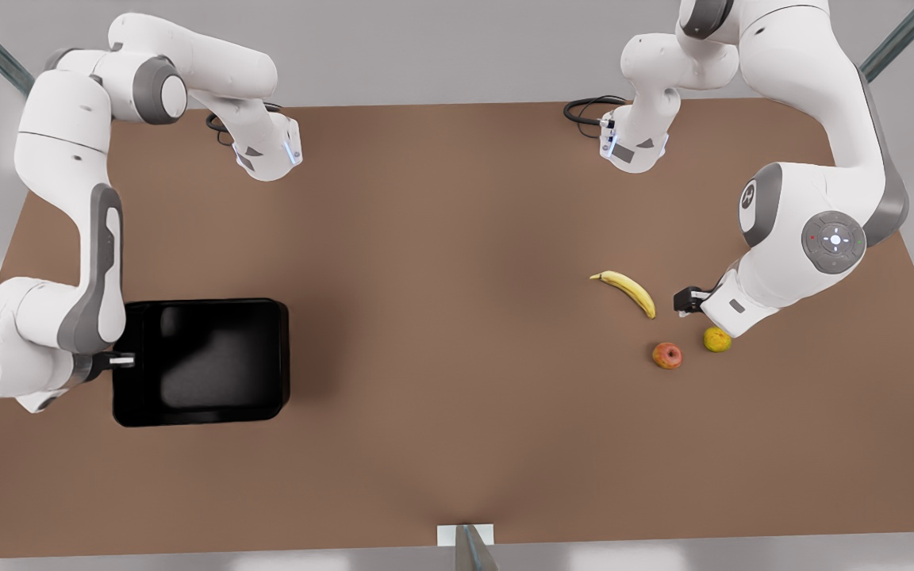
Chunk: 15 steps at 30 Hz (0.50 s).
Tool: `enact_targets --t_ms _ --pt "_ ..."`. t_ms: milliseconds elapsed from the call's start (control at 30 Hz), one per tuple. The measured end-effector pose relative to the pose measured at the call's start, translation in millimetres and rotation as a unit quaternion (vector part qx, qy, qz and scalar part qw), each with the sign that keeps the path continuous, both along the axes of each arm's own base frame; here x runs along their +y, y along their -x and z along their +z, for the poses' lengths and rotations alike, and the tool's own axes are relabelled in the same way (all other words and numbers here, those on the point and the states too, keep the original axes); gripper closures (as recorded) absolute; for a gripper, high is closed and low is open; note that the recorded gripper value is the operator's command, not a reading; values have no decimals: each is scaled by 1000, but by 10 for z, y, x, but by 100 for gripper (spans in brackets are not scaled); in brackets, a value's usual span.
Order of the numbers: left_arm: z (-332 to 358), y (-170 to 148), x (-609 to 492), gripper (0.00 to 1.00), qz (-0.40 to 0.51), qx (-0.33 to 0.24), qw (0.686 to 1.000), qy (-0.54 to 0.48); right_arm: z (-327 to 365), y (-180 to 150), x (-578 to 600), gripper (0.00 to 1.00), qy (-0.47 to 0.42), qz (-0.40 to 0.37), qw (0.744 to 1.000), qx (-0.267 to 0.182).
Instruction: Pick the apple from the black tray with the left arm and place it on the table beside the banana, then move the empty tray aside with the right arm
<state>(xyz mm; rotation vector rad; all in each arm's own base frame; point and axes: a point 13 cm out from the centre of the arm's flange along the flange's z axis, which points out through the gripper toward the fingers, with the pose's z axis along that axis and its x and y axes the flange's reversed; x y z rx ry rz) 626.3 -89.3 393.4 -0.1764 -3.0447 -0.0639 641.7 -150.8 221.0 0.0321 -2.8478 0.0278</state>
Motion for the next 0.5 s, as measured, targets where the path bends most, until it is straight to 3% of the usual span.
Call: enact_targets --t_ms 33,67,200,300,500 --pt "0 0 1 0 0 0 1000 0 -24 -28 -16 25 -1 13 1000 -4" --pt "0 1 1 0 0 0 1000 0 -31 -62 -20 9 -3 26 1000 -10" --pt "-6 6 1 0 -1 1 1000 -1 579 -302 343 6 -9 83 995 -61" --pt "-7 8 1 0 -1 2 1000 -1 1514 -502 1612 6 -55 157 978 -123" --pt "40 -19 22 0 2 -2 1000 10 1807 -340 2082 2 -65 146 980 -115"
